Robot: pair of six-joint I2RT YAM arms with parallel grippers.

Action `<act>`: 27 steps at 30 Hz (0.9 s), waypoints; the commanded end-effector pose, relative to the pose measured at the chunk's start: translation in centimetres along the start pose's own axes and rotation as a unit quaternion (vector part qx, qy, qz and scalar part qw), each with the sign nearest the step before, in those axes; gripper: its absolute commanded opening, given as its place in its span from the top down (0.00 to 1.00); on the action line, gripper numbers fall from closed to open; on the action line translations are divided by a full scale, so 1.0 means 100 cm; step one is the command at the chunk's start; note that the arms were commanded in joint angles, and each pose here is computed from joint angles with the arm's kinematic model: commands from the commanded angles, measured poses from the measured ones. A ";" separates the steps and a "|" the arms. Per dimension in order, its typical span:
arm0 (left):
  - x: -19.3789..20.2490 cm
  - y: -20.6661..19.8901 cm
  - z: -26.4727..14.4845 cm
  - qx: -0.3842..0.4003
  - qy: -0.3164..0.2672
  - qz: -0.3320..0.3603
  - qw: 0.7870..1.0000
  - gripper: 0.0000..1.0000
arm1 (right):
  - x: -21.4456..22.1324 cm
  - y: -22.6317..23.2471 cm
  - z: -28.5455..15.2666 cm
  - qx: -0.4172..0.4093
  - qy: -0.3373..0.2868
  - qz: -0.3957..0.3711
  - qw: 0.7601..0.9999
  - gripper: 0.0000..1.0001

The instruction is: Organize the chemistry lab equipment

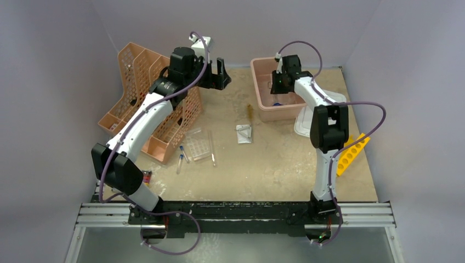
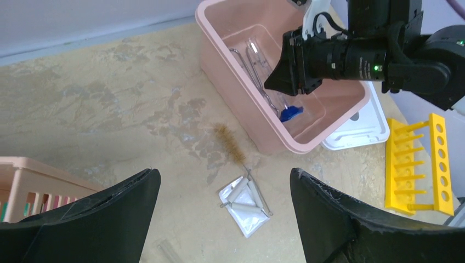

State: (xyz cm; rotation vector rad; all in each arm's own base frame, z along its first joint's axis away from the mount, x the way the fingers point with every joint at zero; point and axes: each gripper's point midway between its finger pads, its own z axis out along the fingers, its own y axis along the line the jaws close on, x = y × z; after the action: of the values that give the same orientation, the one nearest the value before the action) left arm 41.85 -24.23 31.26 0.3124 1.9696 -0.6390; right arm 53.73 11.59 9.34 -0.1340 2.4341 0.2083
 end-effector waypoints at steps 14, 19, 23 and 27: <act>-0.039 0.000 0.030 -0.004 -0.062 -0.059 0.996 0.15 | -0.030 0.045 -0.011 -0.104 -0.020 0.094 0.990 0.97; -0.038 0.002 0.040 -0.005 -0.058 -0.064 0.996 0.15 | -0.025 0.045 0.001 -0.103 -0.008 0.101 0.989 0.97; -0.037 0.003 0.045 -0.005 -0.058 -0.073 0.996 0.16 | -0.022 0.039 0.012 -0.087 -0.001 0.103 0.991 0.96; -0.036 0.004 0.048 -0.006 -0.056 -0.075 0.996 0.16 | -0.018 0.025 0.020 -0.048 0.007 0.100 0.994 0.92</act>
State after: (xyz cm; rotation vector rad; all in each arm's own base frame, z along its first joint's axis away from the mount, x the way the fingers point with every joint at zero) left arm 46.21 -26.16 28.60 0.1458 2.0144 -0.6924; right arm 55.17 15.37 7.82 0.0427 2.4698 0.4814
